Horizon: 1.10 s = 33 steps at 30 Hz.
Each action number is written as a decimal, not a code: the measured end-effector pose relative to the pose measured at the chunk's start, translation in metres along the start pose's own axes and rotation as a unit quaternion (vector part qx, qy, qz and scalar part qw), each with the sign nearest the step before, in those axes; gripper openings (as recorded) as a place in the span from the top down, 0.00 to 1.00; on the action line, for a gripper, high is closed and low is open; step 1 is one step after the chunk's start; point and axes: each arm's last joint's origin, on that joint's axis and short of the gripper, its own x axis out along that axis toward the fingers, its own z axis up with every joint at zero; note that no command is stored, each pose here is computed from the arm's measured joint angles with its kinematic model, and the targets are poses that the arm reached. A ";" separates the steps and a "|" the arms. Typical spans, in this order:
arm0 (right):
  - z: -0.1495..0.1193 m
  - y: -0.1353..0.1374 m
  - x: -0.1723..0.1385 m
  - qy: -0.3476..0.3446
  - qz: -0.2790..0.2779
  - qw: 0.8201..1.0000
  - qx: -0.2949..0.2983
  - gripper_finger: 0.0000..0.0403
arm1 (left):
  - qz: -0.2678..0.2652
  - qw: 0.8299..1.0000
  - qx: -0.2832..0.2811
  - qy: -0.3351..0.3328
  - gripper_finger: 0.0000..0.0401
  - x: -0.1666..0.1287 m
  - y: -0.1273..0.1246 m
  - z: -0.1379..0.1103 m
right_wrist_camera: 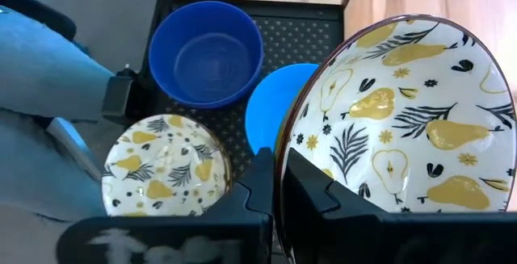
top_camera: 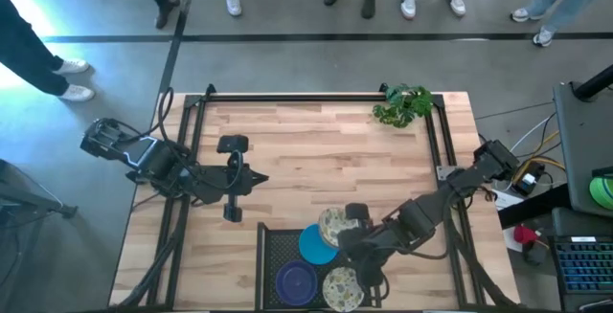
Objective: Pick & Place Mini bowls
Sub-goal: Stack the white patterned bowl on top of the white patterned bowls on the shelf
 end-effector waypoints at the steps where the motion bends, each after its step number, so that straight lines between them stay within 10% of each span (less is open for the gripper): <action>1: 0.000 0.001 0.000 -0.001 0.002 1.000 -0.001 0.98 | 0.000 1.000 0.000 0.000 1.00 0.000 0.000 0.000; 33: -0.017 0.055 0.017 -0.009 0.064 0.998 0.018 0.98 | 0.000 1.000 -0.003 -0.006 1.00 0.000 0.000 0.001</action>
